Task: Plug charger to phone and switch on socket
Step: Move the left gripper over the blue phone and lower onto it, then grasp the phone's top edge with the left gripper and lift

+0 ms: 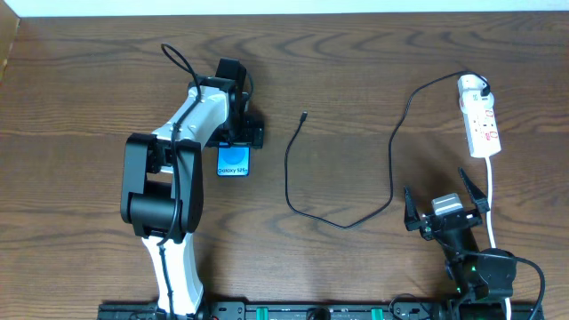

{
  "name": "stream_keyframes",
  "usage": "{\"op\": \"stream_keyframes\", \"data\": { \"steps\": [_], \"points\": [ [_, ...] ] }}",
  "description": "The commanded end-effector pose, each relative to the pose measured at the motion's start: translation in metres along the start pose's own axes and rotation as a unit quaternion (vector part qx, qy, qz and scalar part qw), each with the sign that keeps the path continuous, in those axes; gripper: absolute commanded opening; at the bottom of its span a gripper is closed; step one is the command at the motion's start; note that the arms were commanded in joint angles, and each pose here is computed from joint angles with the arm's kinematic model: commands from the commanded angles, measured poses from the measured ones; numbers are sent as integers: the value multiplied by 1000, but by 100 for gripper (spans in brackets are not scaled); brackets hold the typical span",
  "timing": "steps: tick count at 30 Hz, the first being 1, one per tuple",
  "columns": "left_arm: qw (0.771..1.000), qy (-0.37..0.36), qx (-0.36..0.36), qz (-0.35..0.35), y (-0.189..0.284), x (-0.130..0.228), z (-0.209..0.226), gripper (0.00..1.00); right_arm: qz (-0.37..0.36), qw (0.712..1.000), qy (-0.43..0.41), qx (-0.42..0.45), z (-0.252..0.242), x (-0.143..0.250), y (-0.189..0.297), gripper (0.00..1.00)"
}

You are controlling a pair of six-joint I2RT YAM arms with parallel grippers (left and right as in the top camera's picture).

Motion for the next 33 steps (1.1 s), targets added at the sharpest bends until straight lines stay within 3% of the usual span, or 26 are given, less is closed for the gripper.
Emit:
{"op": "stream_keyframes", "data": {
  "steps": [1,4,8,15,33],
  "points": [
    [999,-23,12,31,-20,6,-3,98,0,1000,-6,-6,2,0,0,99],
    [999,-22,12,33,-20,7,-2,99,0,1000,-6,-6,2,0,0,99],
    [999,-22,11,39,-20,9,-2,86,0,1000,-6,-6,2,0,0,99],
    [999,-9,10,39,-20,9,-2,77,0,1000,-6,-6,2,0,0,99],
    [999,42,17,4,2,2,-4,76,0,1000,-6,-6,2,0,0,99]
  ]
}}
Point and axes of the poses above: each gripper's point midway between its finger pads, its own y axis back along the fingers, its own z axis along the line the jaws close on, x = y × z, the point moved 7 cm from there along y, back along the fingers, and after that the axes turned 4 degrees about y, right-handed, at the moved point
